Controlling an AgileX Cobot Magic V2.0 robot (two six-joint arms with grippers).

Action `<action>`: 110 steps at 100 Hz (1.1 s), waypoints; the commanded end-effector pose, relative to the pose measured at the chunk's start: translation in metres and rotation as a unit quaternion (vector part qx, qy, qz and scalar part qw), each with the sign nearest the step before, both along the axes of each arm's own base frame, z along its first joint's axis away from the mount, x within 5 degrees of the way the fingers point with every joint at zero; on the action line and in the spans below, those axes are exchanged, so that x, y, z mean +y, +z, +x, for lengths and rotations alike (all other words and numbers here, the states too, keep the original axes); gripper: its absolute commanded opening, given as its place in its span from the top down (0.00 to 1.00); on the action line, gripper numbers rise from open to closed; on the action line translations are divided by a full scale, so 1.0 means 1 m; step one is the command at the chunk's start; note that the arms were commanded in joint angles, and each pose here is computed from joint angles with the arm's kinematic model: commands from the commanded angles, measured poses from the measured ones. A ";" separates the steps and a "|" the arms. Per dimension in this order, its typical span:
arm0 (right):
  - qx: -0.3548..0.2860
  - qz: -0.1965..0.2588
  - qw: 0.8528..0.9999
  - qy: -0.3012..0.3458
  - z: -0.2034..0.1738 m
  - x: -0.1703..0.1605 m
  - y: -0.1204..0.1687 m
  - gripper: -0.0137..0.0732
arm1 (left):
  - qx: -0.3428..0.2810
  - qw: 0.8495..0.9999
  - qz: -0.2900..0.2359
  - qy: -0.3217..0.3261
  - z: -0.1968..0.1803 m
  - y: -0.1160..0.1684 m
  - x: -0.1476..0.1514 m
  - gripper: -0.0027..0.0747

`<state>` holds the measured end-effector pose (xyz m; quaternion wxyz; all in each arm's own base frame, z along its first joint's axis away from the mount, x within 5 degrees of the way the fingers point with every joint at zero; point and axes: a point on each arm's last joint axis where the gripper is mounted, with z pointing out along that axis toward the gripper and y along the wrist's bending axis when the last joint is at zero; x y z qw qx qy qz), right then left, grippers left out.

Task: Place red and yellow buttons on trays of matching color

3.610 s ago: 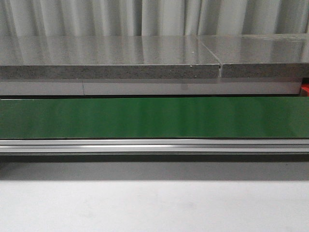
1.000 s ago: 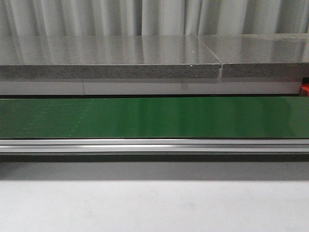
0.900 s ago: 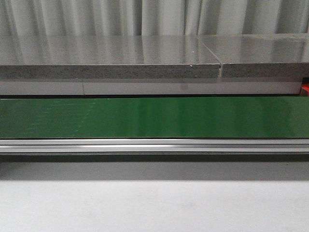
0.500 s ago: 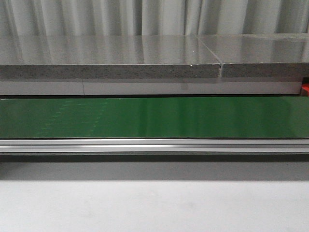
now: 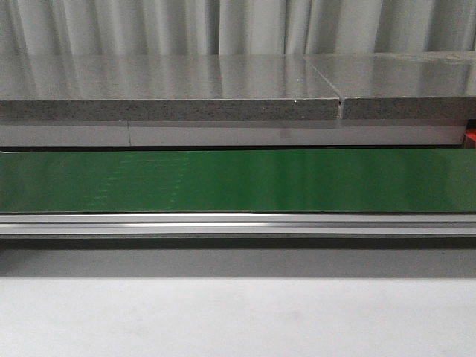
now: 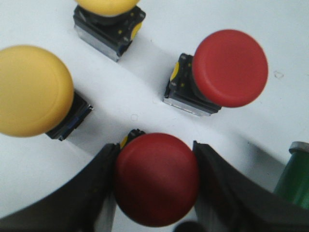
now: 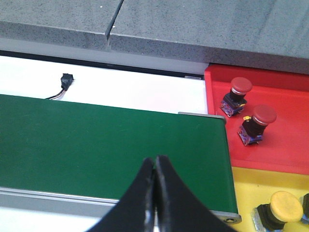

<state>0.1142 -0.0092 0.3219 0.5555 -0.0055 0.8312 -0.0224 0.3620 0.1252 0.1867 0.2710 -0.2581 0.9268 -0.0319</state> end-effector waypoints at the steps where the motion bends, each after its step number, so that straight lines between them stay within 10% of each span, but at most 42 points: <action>1: -0.046 -0.008 0.999 -0.010 0.001 -0.002 0.015 0.92 | -0.061 0.998 0.024 0.002 0.003 0.037 0.002 0.95; 51: -0.046 -0.008 0.999 -0.010 0.001 -0.002 0.015 0.92 | -0.133 0.986 0.051 -0.092 -0.045 0.142 -0.056 0.99; 110: -0.046 -0.008 0.999 -0.010 0.001 -0.002 0.015 0.92 | -0.106 0.979 0.055 -0.164 -0.051 0.102 -0.096 0.99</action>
